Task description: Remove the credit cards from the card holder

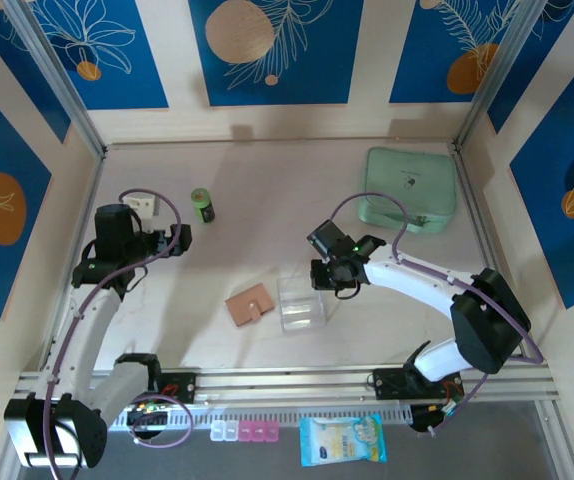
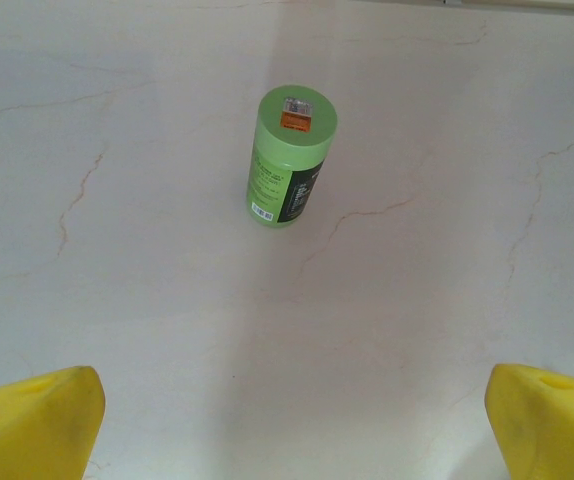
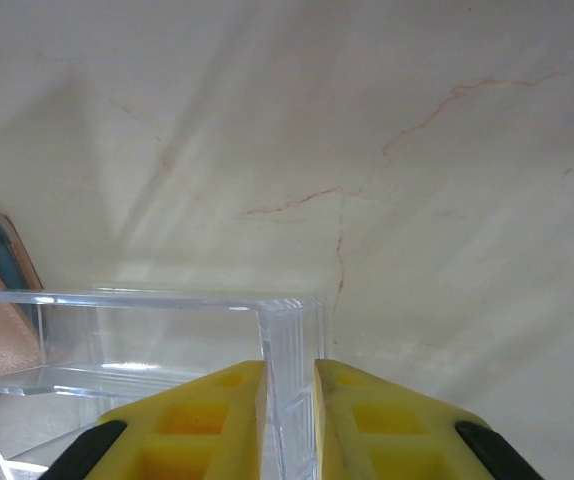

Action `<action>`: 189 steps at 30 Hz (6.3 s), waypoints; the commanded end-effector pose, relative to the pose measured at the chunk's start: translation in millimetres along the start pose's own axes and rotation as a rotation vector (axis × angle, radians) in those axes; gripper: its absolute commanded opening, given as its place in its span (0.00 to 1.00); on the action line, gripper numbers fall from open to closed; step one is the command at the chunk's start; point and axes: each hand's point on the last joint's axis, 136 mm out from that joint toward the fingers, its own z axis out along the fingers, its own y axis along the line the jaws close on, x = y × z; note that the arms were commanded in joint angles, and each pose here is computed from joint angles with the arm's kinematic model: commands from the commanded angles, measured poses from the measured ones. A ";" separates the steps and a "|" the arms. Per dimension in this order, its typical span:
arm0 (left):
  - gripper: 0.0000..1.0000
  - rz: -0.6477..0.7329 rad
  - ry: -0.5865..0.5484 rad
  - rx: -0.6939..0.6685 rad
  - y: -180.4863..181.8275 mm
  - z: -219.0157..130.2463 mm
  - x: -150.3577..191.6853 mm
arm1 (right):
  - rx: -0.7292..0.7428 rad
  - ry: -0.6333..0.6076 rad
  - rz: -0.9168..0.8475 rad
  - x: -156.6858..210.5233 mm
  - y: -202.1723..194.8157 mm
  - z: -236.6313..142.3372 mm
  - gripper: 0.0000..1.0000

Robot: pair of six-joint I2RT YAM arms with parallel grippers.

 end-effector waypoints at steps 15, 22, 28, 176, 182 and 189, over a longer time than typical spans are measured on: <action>0.98 0.033 -0.039 0.013 -4.6 -6.9 -2.6 | 0.004 0.033 -0.011 2.1 9.8 6.3 0.20; 0.98 0.034 -0.038 0.018 -5.3 -6.3 -2.2 | 0.013 0.032 -0.004 2.3 8.6 8.1 0.15; 0.99 0.033 -0.017 0.012 -3.6 -3.1 1.7 | 0.037 0.005 0.000 -3.1 4.9 -3.2 0.12; 0.59 -0.230 0.608 0.439 -217.3 32.5 210.7 | -0.085 0.081 -0.014 41.0 45.9 -17.3 0.37; 0.58 -0.273 0.531 0.382 -196.7 25.7 199.3 | -0.055 0.116 -0.096 42.2 60.3 -9.7 0.36; 0.50 -0.353 0.496 0.347 -177.5 23.6 198.2 | -0.002 0.165 -0.194 45.2 79.1 6.8 0.35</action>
